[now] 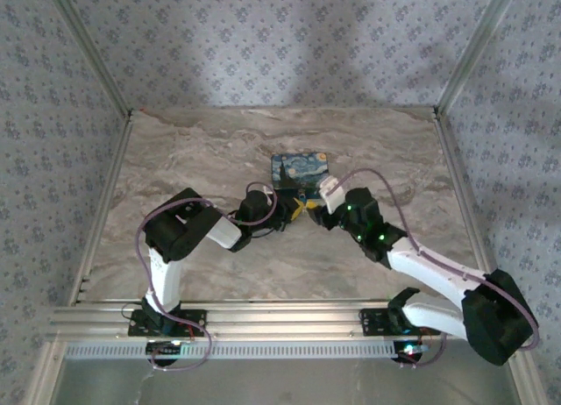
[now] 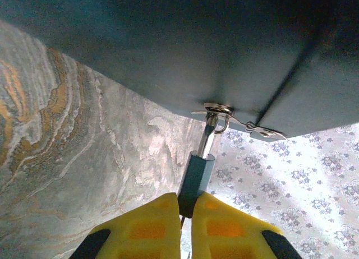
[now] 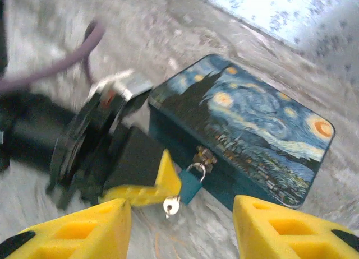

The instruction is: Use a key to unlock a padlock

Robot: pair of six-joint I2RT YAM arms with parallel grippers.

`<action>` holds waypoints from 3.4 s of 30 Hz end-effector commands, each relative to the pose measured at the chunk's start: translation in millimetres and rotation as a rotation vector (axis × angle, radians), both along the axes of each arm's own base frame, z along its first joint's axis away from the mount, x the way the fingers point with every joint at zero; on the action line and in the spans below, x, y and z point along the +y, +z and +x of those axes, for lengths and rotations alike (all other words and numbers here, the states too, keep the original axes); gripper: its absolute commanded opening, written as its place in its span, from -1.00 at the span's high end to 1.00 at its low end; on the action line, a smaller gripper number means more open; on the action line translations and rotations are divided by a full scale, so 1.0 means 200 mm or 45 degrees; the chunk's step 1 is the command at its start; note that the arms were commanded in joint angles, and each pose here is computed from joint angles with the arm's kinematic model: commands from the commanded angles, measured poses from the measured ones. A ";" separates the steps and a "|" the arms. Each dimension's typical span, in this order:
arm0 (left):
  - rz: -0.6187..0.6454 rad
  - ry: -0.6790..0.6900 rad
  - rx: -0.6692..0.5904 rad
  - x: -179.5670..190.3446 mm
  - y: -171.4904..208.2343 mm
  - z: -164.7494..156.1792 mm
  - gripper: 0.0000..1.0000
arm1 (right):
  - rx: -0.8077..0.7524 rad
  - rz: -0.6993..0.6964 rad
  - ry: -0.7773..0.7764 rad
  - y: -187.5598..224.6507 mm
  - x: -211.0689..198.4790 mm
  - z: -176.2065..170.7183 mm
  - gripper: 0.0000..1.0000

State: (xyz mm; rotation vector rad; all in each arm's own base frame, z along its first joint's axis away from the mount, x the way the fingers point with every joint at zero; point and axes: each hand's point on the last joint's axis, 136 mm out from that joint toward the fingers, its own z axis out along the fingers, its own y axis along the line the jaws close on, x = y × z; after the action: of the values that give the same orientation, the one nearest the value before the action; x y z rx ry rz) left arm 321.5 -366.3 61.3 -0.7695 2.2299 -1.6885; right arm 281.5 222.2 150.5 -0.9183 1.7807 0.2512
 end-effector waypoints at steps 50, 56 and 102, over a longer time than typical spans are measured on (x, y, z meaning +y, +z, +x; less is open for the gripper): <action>0.008 0.010 -0.010 0.00 0.06 0.02 0.81 | -0.371 -0.630 0.126 -0.38 0.12 0.21 0.52; 0.006 0.009 -0.012 0.00 0.06 0.02 0.81 | -0.380 -0.631 0.108 -0.37 0.12 0.23 0.74; -0.013 0.024 -0.023 0.01 0.11 0.03 0.81 | -0.412 -0.754 0.186 -0.43 0.08 0.19 0.33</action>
State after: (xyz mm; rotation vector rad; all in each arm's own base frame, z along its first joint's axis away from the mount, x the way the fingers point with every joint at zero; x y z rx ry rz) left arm 320.7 -365.5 65.4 -0.7812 2.2468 -1.6726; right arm 314.1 232.5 58.8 -1.4271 1.5349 -0.3272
